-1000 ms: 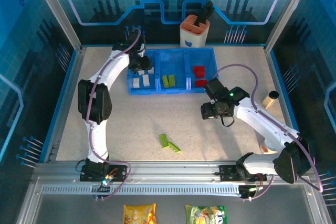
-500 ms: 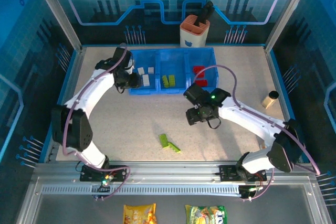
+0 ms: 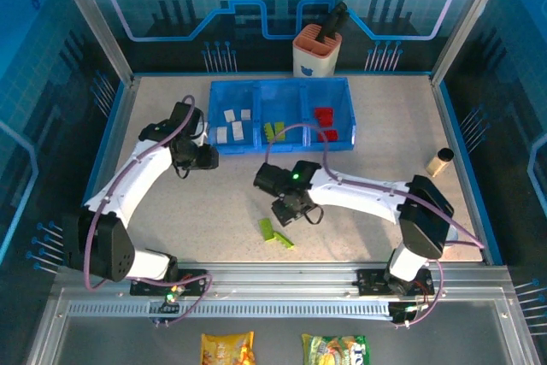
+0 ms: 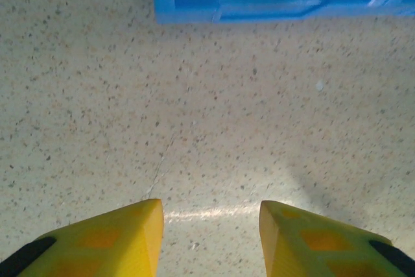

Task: Sort the legos into containers by color
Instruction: Pick up the lego from the bottom-center of the table.

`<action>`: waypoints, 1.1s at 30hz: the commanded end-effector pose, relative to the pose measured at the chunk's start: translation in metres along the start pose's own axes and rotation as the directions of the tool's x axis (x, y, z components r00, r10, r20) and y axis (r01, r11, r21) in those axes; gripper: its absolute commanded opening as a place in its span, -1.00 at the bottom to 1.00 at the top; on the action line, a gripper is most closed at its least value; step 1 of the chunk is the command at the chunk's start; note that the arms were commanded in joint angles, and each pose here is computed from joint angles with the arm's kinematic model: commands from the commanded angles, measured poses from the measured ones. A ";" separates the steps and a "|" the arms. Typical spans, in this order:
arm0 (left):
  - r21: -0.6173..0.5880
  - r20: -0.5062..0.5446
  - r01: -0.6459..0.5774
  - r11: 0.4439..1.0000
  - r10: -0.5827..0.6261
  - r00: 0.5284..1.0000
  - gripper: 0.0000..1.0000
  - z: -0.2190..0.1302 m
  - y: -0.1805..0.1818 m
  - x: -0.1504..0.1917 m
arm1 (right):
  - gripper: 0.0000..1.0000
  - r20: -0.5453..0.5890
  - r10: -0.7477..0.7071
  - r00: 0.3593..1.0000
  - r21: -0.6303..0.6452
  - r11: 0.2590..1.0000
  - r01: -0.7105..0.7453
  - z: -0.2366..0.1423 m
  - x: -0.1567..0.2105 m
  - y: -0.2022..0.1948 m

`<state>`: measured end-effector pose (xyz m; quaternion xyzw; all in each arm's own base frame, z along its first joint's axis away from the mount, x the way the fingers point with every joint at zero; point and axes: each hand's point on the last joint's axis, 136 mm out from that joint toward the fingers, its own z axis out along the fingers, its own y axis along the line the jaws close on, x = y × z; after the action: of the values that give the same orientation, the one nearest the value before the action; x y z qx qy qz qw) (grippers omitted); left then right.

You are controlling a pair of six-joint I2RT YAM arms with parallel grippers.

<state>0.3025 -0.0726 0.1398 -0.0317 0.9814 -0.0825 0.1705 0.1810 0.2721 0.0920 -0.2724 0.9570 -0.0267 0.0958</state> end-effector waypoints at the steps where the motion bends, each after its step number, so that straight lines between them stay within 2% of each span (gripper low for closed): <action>1: -0.003 0.018 -0.020 1.000 0.020 1.000 -0.12 0.001 0.007 0.006 | 0.18 -0.043 -0.078 0.996 0.055 0.995 0.080 0.003 0.010 0.012; 13: -0.012 0.004 -0.019 1.000 0.020 1.000 -0.13 0.015 0.012 0.008 | 0.09 -0.156 -0.262 0.952 0.137 0.949 0.284 0.027 0.033 0.051; 18: -0.014 0.003 -0.017 1.000 0.017 1.000 -0.12 0.015 0.013 0.008 | 0.04 -0.198 -0.282 0.939 0.160 0.936 0.315 0.039 0.040 0.055; 24: -0.024 -0.001 -0.003 1.000 0.003 1.000 -0.12 0.016 0.018 0.008 | -0.17 -0.247 -0.269 0.931 0.182 0.931 0.317 0.051 0.054 0.049; 33: -0.025 -0.006 0.004 1.000 -0.004 1.000 -0.13 0.017 0.020 0.008 | -0.29 -0.286 -0.262 0.922 0.212 0.921 0.327 0.060 0.065 0.039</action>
<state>0.3020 -0.0604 0.1254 -0.0375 0.9807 -0.0757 0.1762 0.1227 0.2823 0.0245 -0.3957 0.9027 -0.1684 0.0130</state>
